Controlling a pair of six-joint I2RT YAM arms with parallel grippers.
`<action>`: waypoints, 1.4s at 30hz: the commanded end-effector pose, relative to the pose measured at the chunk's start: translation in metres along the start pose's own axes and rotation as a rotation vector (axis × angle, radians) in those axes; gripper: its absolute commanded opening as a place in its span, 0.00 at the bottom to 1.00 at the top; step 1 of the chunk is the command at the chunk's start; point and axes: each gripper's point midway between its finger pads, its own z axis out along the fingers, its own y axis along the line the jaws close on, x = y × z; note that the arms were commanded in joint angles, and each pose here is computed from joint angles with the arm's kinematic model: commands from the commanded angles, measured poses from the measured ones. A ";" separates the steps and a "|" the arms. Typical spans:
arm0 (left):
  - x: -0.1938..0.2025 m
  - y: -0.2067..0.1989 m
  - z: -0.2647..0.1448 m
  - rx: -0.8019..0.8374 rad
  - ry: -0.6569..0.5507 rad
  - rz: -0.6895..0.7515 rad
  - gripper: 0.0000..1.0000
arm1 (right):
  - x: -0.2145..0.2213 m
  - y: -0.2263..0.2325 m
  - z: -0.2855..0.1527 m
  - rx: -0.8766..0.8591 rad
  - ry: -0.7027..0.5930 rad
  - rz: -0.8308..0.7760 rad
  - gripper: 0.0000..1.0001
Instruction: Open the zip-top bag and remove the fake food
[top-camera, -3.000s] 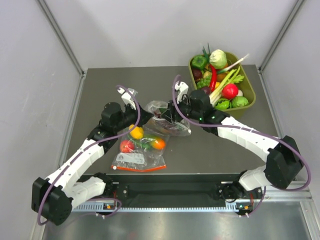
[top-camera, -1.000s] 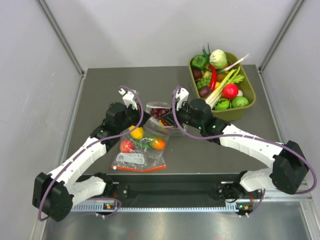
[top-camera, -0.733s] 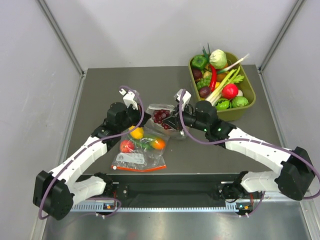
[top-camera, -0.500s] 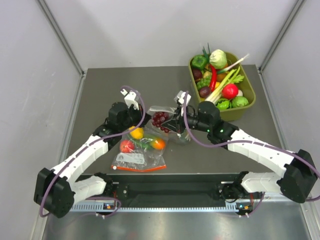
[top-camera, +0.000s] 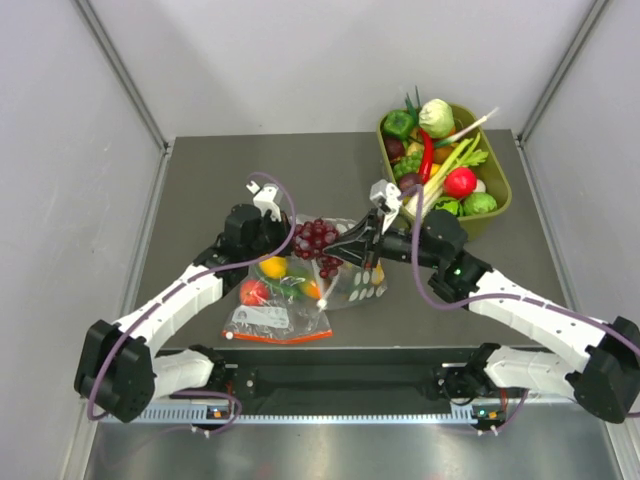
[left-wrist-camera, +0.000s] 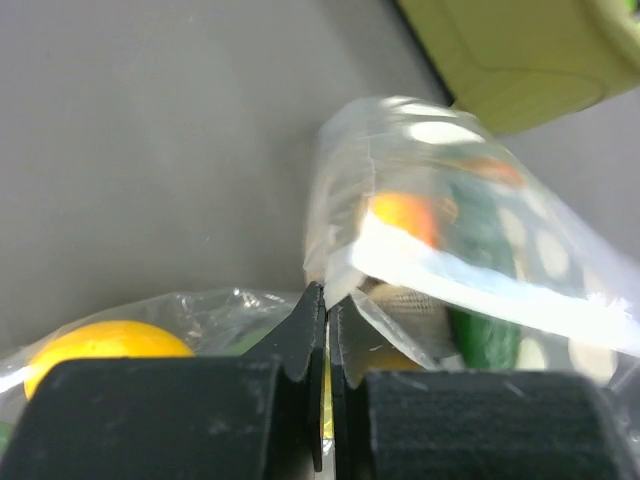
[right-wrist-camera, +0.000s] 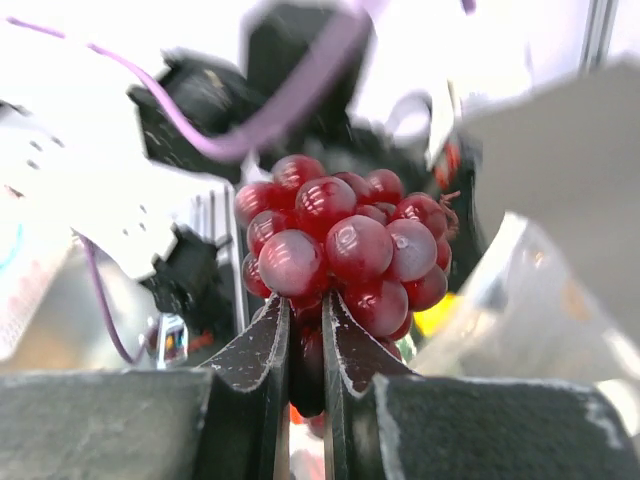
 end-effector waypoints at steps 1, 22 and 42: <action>-0.005 0.001 0.005 0.012 -0.033 0.000 0.00 | -0.062 0.024 -0.012 -0.080 -0.221 -0.094 0.00; -0.008 0.002 -0.003 0.000 -0.039 0.033 0.00 | -0.121 -0.100 -0.099 0.420 -0.303 -0.211 0.00; -0.005 0.007 -0.013 -0.031 -0.024 0.053 0.00 | -0.122 -0.315 -0.134 0.759 -0.140 -0.172 0.00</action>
